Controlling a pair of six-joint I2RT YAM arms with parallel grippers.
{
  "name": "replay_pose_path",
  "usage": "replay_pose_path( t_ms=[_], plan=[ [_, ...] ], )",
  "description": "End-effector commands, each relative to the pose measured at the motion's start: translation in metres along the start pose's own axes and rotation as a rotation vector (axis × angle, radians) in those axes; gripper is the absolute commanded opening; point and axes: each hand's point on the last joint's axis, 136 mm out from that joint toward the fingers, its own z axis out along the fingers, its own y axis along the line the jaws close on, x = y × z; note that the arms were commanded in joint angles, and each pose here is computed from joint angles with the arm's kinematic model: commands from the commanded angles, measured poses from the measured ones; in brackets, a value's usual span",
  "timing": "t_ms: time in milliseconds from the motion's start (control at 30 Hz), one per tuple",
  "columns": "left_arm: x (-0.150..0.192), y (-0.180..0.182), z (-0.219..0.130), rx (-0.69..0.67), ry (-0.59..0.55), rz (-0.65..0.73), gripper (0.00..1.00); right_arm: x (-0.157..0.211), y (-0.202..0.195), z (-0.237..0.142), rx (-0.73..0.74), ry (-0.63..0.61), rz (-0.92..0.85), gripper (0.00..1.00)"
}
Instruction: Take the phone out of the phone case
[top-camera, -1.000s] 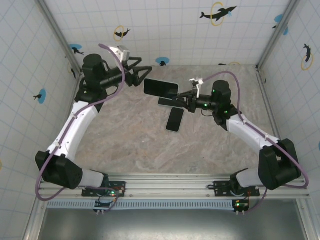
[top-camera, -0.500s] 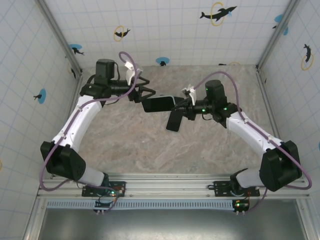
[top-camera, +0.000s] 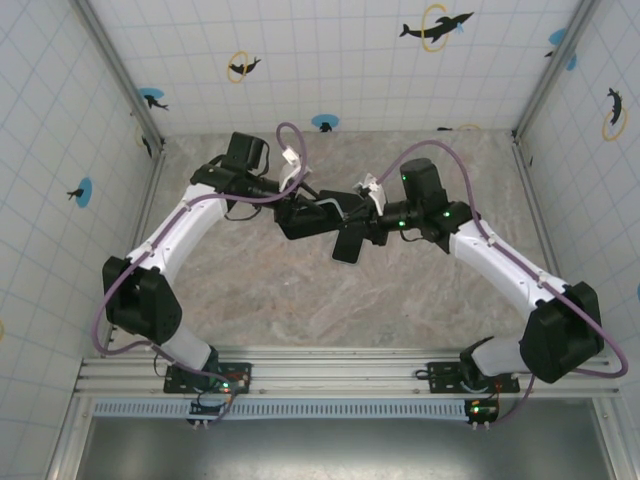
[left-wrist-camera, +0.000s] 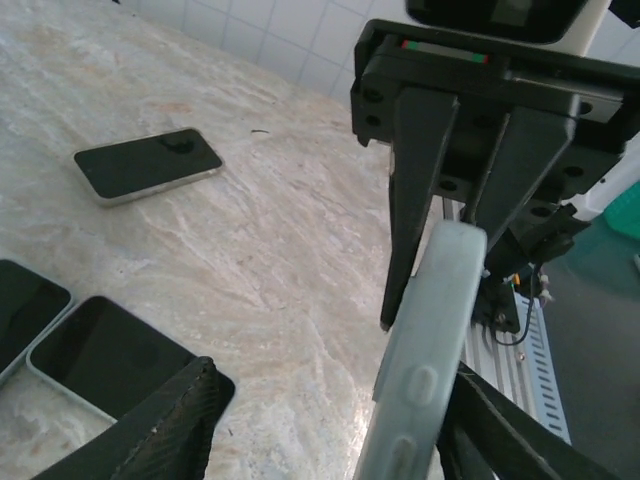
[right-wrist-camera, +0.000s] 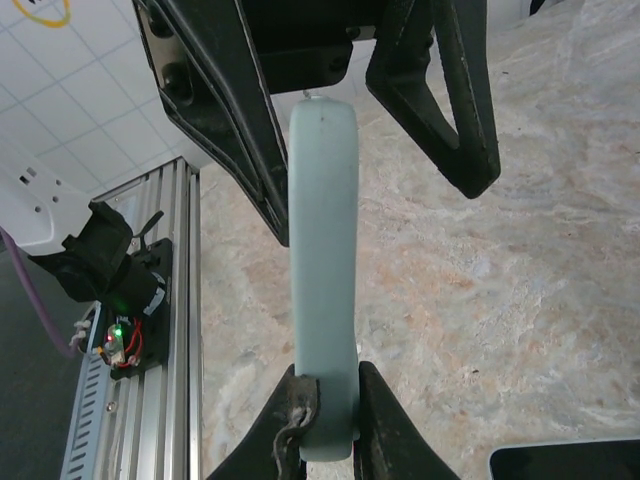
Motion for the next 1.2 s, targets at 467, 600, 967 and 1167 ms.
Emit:
replay_pose_path(
  t_ms=[467, 600, 967, 1167],
  plan=[
    [-0.010, -0.012, 0.002, 0.131, -0.037, 0.003, 0.25, -0.035, 0.011, 0.001, -0.038, -0.050, -0.113, 0.00],
    [-0.010, -0.013, 0.002, 0.135, -0.037, -0.007, 0.19, -0.034, 0.011, 0.002, -0.043, -0.048, -0.121, 0.00],
    [-0.019, -0.016, -0.001, 0.149, -0.069, -0.023, 0.08, -0.020, 0.011, 0.004, -0.050, -0.041, -0.145, 0.17],
    [-0.027, -0.013, -0.003, 0.106, -0.106, -0.010, 0.05, -0.018, 0.007, 0.004, -0.022, -0.053, -0.145, 0.31]
  ],
)
